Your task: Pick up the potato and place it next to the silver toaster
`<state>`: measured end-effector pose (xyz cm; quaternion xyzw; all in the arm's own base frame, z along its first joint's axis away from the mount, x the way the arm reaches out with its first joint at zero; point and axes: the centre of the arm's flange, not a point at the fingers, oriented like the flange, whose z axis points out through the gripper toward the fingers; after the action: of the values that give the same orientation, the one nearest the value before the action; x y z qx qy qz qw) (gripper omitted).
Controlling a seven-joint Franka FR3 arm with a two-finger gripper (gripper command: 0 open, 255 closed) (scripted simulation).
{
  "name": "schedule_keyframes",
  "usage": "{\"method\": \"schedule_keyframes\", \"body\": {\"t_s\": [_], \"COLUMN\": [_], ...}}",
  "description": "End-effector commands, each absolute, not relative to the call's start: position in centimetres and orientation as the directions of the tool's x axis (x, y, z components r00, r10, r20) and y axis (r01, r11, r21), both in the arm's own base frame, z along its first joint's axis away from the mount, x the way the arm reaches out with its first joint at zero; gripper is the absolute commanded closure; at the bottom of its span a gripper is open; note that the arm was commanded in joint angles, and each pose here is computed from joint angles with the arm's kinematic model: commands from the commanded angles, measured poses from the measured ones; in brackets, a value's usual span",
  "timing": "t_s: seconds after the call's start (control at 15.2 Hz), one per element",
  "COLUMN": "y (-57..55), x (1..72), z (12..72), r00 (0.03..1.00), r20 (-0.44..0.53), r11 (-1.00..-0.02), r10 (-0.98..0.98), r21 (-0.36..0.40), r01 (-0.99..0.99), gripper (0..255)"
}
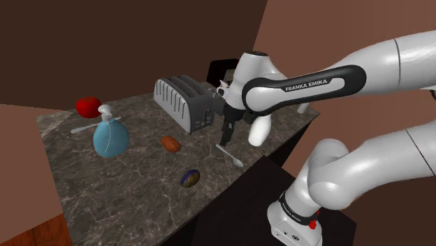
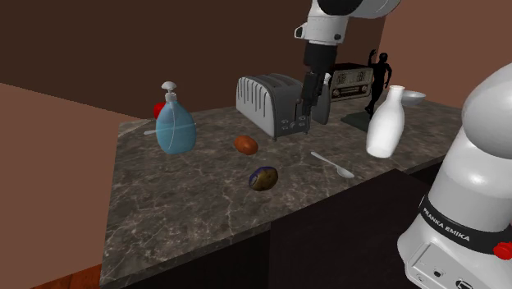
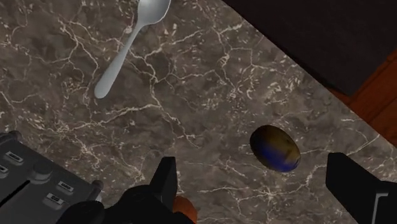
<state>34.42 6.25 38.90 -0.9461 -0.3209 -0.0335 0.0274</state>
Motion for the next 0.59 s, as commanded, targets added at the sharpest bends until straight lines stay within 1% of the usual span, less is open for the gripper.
{"method": "schedule_keyframes", "body": {"t_s": [0.0, 0.53], "y": [7.3, 12.1], "x": [34.9, 36.1], "z": [36.7, 27.7], "r00": [0.746, 0.541], "r20": [0.099, 0.156], "r11": [-0.748, -0.544], "r10": [0.658, 0.827], "r21": [-0.030, -0.027], "r01": [0.663, 0.839], "gripper": [0, 0]}}
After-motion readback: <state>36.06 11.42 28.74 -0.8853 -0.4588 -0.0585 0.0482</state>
